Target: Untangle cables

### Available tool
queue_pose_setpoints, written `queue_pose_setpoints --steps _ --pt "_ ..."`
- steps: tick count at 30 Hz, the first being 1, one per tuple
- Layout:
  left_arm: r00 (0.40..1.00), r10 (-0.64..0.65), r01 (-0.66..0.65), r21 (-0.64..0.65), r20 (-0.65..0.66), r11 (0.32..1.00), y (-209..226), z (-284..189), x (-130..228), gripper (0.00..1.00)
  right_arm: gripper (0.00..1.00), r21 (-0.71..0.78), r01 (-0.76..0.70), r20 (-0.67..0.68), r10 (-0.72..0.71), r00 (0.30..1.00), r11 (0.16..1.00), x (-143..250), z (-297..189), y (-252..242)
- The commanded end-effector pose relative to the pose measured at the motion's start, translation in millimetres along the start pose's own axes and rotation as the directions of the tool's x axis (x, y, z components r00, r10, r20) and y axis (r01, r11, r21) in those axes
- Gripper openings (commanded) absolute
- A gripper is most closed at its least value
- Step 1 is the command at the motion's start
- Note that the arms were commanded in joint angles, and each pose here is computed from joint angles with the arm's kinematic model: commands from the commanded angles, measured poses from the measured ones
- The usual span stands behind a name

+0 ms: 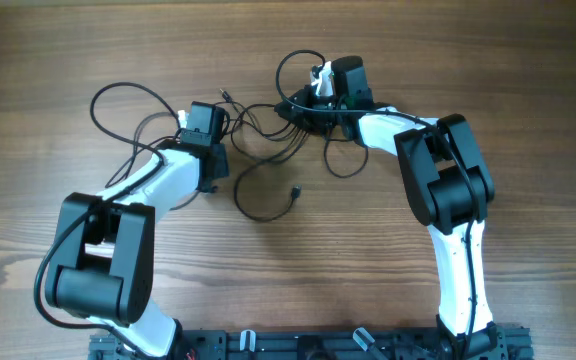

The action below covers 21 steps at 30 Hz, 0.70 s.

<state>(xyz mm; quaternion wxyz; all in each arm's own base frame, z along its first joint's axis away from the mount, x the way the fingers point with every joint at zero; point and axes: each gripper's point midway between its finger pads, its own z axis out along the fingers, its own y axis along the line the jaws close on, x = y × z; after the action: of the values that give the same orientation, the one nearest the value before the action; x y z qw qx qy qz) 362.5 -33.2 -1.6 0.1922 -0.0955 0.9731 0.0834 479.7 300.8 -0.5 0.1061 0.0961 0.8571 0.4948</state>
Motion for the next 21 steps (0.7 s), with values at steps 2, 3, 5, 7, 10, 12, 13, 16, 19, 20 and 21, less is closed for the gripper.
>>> queue_pose_setpoints --steps 2,3,5,7,10,12,13,16,19,20,21 --pt "0.991 -0.126 0.110 -0.238 -0.053 0.965 69 25 26 0.04 0.20 0.162 -0.107 0.045 0.100 0.994 0.981 9 8 -74" --pt "0.988 -0.150 0.135 -0.241 -0.044 0.961 75 26 23 0.04 0.20 0.162 -0.106 0.045 0.100 0.994 0.981 9 8 -74" --pt "0.976 -0.219 0.212 -0.248 -0.002 0.945 94 31 11 0.04 0.20 0.162 -0.106 0.045 0.100 0.994 0.981 9 8 -74" --pt "0.959 -0.277 0.283 -0.243 0.059 0.928 111 35 -4 0.04 0.20 0.162 -0.107 0.045 0.100 0.994 0.981 9 8 -74" --pt "0.929 -0.338 0.362 -0.174 0.153 0.916 124 39 -32 0.04 0.20 0.162 -0.106 0.046 0.100 0.994 0.981 9 8 -74" --pt "0.905 -0.367 0.392 -0.087 0.216 0.916 128 40 -55 0.04 0.20 0.162 -0.106 0.046 0.100 0.994 0.981 9 8 -74" --pt "0.883 -0.390 0.417 -0.055 0.259 0.907 134 40 -67 0.04 0.20 0.162 -0.106 0.046 0.100 0.994 0.981 9 8 -74" --pt "0.831 -0.441 0.476 -0.022 0.338 0.879 157 47 -85 0.04 0.20 0.162 -0.106 0.046 0.100 0.994 0.981 9 8 -74" --pt "0.807 -0.483 0.482 0.095 0.339 0.871 156 64 -95 0.04 0.20 0.159 -0.104 0.048 0.098 0.994 0.982 8 8 -73" --pt "0.800 -0.494 0.480 0.130 0.341 0.868 156 69 -97 0.04 0.20 0.157 -0.102 0.050 0.095 0.994 0.982 7 8 -73" --pt "0.794 -0.505 0.481 0.158 0.340 0.863 157 79 -98 0.04 0.20 0.155 -0.100 0.051 0.093 0.994 0.983 7 8 -72"
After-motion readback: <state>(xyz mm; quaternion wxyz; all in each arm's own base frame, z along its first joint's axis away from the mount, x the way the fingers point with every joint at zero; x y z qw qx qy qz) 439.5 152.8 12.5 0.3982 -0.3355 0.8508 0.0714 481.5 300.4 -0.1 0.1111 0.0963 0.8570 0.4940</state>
